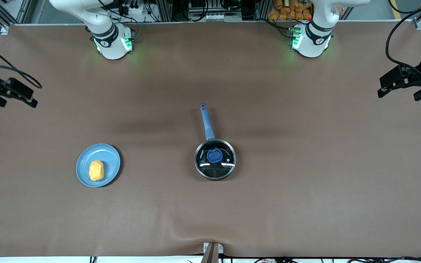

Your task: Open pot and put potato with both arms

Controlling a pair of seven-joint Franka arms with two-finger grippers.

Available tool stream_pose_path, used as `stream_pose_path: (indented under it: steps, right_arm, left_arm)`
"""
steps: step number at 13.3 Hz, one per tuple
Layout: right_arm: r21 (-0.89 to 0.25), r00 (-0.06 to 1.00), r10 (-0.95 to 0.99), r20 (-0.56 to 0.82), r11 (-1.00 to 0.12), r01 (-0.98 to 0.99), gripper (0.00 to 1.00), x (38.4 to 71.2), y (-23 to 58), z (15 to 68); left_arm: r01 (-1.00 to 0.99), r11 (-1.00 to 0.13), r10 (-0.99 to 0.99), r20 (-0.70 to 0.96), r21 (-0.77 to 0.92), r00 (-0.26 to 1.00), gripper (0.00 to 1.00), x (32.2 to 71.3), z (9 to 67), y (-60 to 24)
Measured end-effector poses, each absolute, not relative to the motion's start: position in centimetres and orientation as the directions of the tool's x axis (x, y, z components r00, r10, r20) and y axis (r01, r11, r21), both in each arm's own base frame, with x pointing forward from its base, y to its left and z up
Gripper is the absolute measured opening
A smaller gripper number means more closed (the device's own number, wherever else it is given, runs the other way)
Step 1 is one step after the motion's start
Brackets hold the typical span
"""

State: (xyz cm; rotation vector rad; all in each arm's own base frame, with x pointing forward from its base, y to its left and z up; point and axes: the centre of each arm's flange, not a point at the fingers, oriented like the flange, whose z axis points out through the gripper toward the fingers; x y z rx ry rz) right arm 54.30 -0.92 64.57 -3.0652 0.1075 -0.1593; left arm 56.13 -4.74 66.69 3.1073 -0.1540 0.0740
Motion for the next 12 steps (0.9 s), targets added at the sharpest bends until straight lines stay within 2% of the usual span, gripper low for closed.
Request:
stream_pose_path:
  steps: [4, 8, 12]
  right_arm:
    - [-0.087, 0.991, -0.092, 0.101, -0.993, -0.083, 1.00, 52.8, -1.1, 64.8]
    - [-0.095, 0.989, -0.093, 0.116, -0.992, -0.082, 1.00, 50.9, -1.0, 64.3]
    - [-0.091, 0.992, -0.062, 0.114, -0.995, -0.051, 1.00, 50.5, 0.8, 63.8]
  left_arm:
    - [-0.095, -0.995, -0.094, 0.044, 0.027, 0.995, 1.00, 56.1, 66.5, -4.7]
    - [0.007, -1.000, 0.008, 0.037, 0.031, 0.999, 1.00, 56.1, 66.3, -4.8]
    - [0.021, -0.999, 0.022, 0.032, 0.030, 0.999, 1.00, 56.2, 66.0, -4.8]
